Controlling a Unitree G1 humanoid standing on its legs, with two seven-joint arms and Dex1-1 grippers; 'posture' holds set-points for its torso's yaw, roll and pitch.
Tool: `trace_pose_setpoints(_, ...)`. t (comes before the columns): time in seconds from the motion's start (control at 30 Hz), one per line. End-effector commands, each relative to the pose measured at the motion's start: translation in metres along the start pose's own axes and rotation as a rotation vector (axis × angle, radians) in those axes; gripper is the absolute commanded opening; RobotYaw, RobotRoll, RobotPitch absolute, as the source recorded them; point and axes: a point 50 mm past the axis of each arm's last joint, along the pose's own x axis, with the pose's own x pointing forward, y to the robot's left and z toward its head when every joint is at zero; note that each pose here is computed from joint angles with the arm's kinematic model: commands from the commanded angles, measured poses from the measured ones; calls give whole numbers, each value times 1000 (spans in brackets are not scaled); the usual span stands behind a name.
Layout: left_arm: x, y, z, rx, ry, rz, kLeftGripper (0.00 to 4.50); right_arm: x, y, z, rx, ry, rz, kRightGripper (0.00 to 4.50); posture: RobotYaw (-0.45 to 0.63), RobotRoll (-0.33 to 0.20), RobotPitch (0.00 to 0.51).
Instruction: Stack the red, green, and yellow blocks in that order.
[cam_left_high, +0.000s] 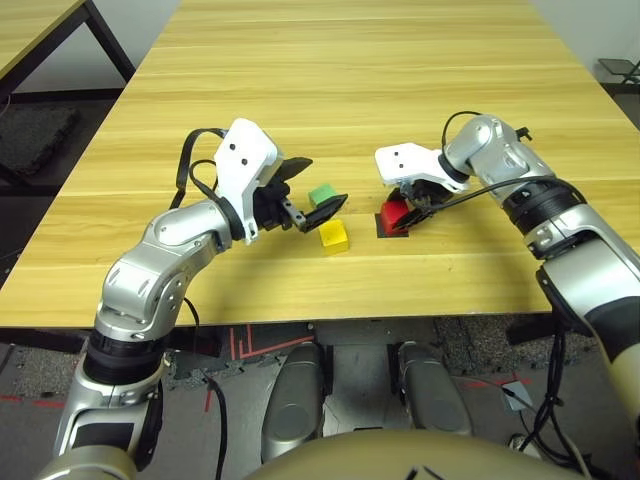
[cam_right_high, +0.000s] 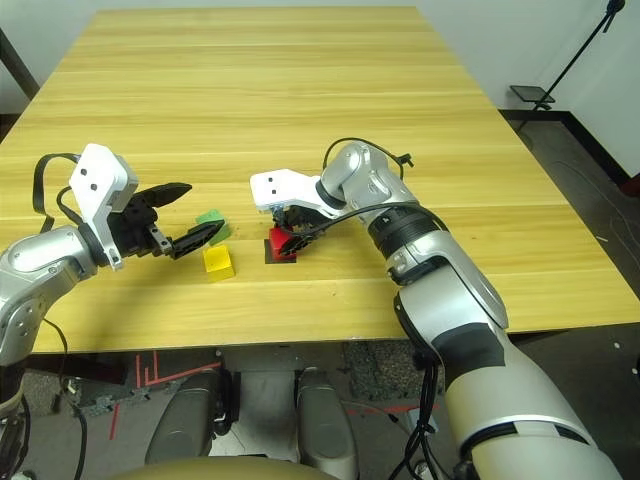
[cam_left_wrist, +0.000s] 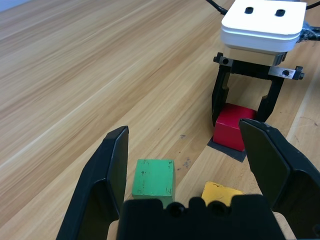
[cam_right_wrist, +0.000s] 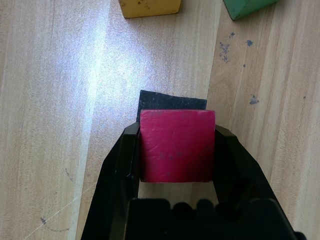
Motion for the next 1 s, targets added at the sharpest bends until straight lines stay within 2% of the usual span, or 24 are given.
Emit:
trace_pose_setpoints(0.03, 1, 4, -3, -6, 39, 15, 4500, 7, 8, -11, 36, 31, 45, 2767, 541, -204, 132)
trace_pose_setpoints(0.07, 2, 4, -5, -16, 60, 16, 4500, 7, 10, -13, 45, 28, 55, 2953, 533, -195, 127)
trace_pose_setpoints(0.2, 9, 6, -10, -62, 143, 12, 4500, -7, 12, -20, 45, 13, 50, 4343, 526, -184, 122)
trace_pose_setpoints(0.23, 11, 7, -11, -71, 157, 11, 4500, -10, 11, -21, 47, 7, 42, 4429, 523, -175, 118)
trace_pose_setpoints(0.37, 27, 14, -12, -51, 234, -31, 4500, -57, 1, -23, 75, -146, -89, 4429, 476, -158, 98)
trace_pose_setpoints(0.57, 39, 28, -18, -33, 290, -74, 4500, -95, 6, -42, 191, -202, -252, 4429, 392, -127, 76)
trace_pose_setpoints(0.8, 42, 46, -28, 12, 358, -65, 4500, -102, 25, -49, 266, -265, -309, 4429, 311, -92, 59)
trace_pose_setpoints(1.0, 50, 46, -34, 20, 409, -102, 4500, -102, 36, -48, 312, -297, -362, 4429, 270, -78, 60)
